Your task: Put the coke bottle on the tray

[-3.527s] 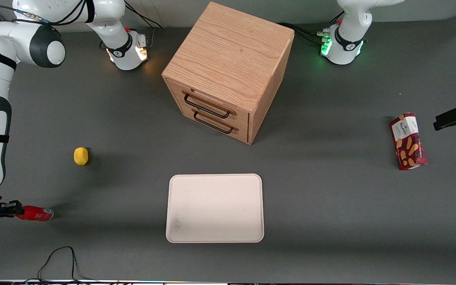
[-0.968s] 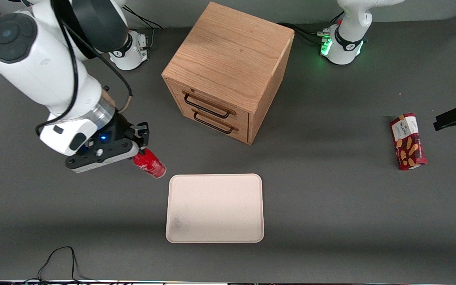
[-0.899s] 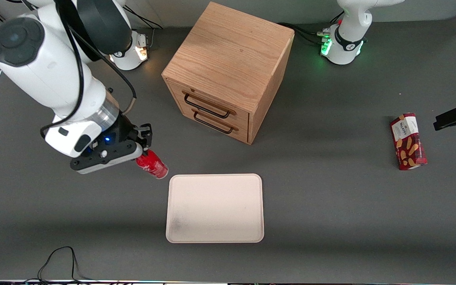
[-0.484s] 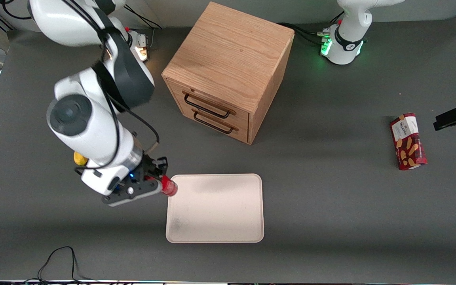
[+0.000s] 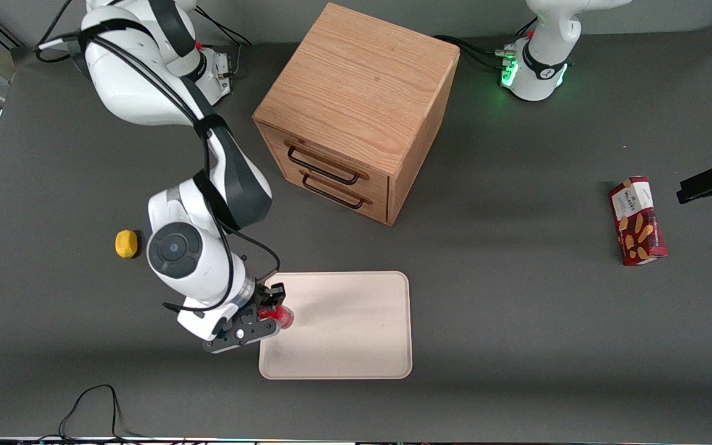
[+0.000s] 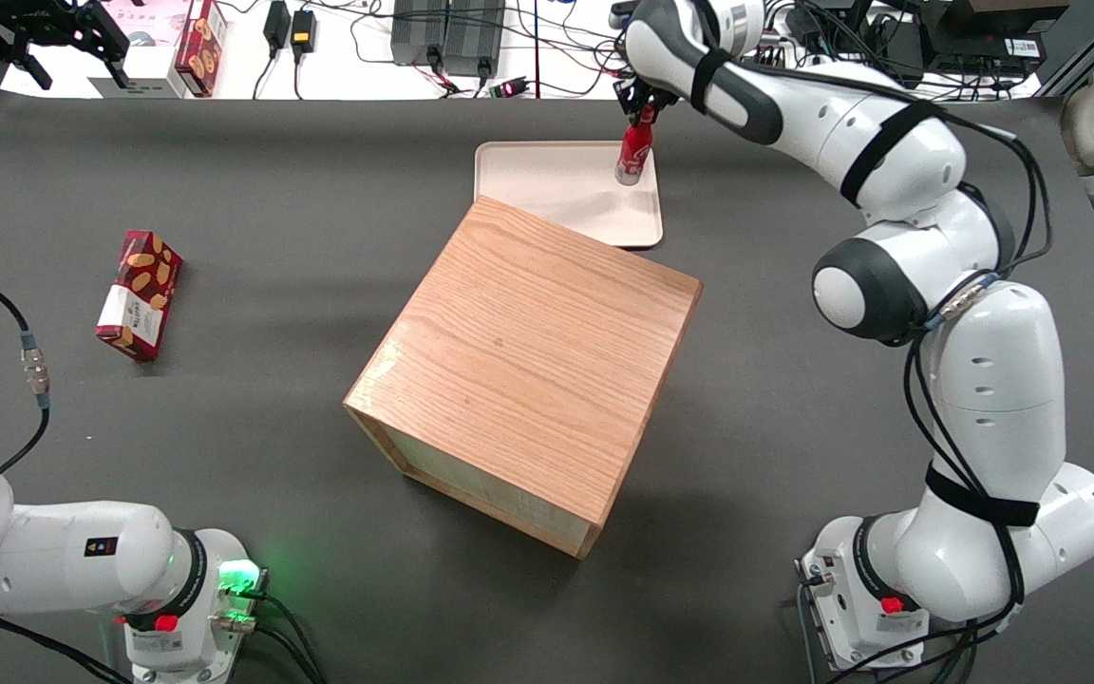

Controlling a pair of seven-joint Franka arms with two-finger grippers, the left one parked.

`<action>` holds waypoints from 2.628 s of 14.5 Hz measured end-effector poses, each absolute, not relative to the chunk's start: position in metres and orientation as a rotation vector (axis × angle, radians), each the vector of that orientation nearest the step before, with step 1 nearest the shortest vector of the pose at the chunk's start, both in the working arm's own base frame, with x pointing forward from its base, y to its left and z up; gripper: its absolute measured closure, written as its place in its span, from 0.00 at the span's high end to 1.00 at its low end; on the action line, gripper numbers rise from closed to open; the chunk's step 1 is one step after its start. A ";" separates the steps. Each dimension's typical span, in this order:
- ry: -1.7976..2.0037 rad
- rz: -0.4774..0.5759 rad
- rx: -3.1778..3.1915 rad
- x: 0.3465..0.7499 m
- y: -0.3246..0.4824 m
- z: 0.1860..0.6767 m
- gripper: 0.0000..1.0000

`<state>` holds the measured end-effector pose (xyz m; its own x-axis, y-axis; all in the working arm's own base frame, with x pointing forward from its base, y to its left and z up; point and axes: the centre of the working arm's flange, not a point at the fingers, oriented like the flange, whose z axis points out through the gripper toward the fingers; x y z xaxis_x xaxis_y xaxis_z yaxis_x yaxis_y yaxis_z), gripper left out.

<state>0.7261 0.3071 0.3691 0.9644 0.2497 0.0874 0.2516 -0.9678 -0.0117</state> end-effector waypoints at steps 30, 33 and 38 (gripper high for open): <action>-0.094 -0.073 -3.194 0.577 0.085 0.654 1.00; -0.034 -0.040 -3.200 0.554 0.039 0.654 1.00; 0.005 -0.032 -3.108 0.547 -0.016 0.646 1.00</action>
<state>0.5474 -0.0156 0.6465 0.9998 -0.0037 0.0208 -0.0030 -0.9994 -0.0336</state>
